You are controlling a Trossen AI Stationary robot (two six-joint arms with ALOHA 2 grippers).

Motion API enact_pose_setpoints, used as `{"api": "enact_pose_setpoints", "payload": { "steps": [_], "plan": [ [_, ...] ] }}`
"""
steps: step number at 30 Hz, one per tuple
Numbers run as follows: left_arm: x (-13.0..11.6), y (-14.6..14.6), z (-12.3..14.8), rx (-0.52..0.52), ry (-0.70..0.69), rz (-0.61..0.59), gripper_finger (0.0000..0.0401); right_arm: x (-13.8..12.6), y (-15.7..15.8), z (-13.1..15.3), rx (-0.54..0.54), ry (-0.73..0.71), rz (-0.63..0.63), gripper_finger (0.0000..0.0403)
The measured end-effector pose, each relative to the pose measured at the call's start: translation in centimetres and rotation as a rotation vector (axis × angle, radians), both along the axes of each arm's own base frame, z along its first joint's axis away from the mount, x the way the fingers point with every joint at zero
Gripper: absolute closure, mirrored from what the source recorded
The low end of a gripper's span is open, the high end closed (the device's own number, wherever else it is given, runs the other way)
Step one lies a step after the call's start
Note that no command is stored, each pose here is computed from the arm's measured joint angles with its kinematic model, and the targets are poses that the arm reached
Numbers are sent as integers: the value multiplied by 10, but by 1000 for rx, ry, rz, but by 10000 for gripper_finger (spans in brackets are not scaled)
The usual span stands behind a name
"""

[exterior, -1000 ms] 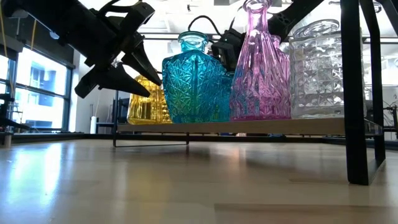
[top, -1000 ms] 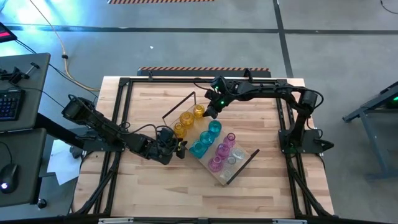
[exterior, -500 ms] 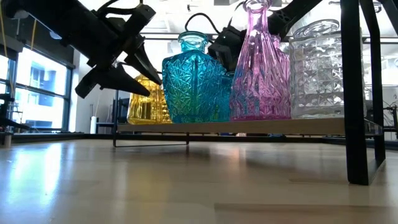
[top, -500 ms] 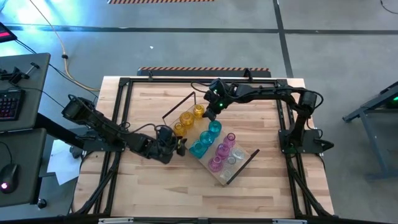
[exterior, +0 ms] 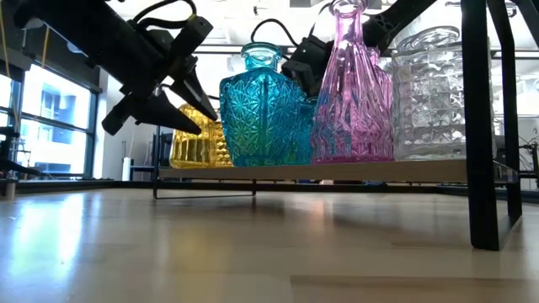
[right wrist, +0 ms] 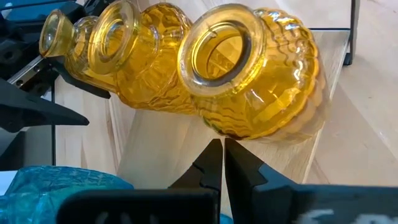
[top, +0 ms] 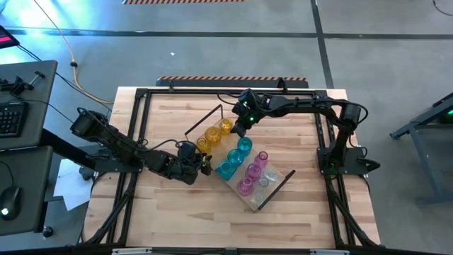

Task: Sort vases onto shelf
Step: Adjust the yellow crystal vases

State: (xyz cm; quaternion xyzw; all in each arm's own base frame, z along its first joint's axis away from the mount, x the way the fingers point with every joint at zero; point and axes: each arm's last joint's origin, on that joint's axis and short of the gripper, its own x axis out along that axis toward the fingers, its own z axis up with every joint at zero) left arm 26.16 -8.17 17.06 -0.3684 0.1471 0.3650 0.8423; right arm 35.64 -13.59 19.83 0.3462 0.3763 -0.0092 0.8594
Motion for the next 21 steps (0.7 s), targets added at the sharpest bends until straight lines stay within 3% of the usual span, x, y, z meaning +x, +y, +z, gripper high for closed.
{"api": "enact_pose_setpoints", "payload": {
  "steps": [21],
  "plan": [
    [1,-5,2,-2,-17,-46,259,-6,-7,4,3,7,-24,403]
  ]
}}
